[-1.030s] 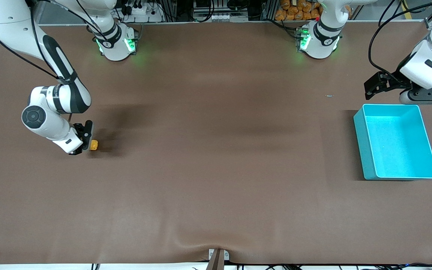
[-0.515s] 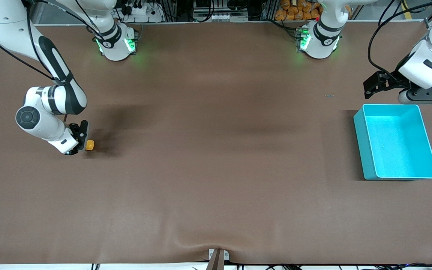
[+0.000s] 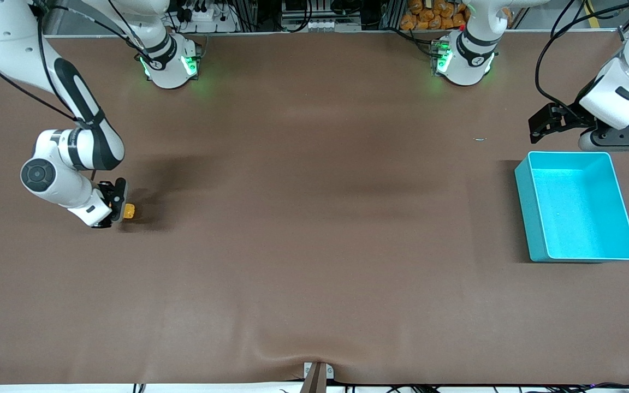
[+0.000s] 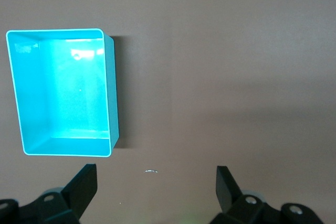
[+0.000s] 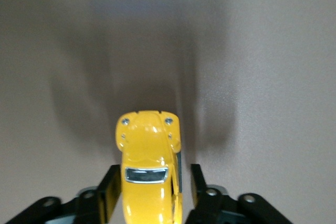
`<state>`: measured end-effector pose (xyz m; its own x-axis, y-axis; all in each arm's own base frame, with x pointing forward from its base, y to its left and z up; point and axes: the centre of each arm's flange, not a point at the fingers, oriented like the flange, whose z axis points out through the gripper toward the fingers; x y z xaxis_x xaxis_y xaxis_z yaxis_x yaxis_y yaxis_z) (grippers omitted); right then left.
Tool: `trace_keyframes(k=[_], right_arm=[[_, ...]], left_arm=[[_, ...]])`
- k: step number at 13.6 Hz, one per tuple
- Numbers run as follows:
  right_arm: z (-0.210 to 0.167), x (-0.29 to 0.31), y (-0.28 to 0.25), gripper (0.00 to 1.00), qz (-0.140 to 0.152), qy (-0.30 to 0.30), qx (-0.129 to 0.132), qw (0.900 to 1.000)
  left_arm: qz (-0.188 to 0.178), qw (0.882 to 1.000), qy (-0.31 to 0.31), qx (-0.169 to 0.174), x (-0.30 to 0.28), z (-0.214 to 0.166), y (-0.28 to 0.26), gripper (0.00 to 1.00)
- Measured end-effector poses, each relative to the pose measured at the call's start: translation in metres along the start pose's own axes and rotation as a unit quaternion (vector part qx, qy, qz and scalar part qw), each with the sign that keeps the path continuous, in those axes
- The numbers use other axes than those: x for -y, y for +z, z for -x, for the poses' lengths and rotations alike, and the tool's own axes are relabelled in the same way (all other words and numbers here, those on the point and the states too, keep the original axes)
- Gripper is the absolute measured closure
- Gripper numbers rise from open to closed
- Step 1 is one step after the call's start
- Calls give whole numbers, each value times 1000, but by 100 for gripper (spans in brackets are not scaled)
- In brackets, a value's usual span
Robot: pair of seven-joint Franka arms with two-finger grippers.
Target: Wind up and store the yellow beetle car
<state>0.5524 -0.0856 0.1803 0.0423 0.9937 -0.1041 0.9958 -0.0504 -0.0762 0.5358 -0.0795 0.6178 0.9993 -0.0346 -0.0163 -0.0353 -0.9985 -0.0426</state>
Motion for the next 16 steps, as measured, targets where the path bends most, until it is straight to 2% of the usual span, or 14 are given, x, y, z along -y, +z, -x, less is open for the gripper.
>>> trace_keyframes(k=[3, 5, 11, 16], right_arm=[[9, -12, 4, 1, -46, 40, -24, 998], [13, -21, -4, 0, -61, 50, -29, 996], [31, -21, -3, 0, -67, 70, -36, 995], [45, -18, 0, 0, -70, 85, -40, 993]], left_arm=[[0, 1000, 0, 0, 0, 0, 0, 0], [0, 1000, 1, 0, -1, 0, 0, 0], [0, 1000, 1, 2, -1, 0, 0, 0], [-3, 1000, -23, 20, 1, 3, 10, 0]])
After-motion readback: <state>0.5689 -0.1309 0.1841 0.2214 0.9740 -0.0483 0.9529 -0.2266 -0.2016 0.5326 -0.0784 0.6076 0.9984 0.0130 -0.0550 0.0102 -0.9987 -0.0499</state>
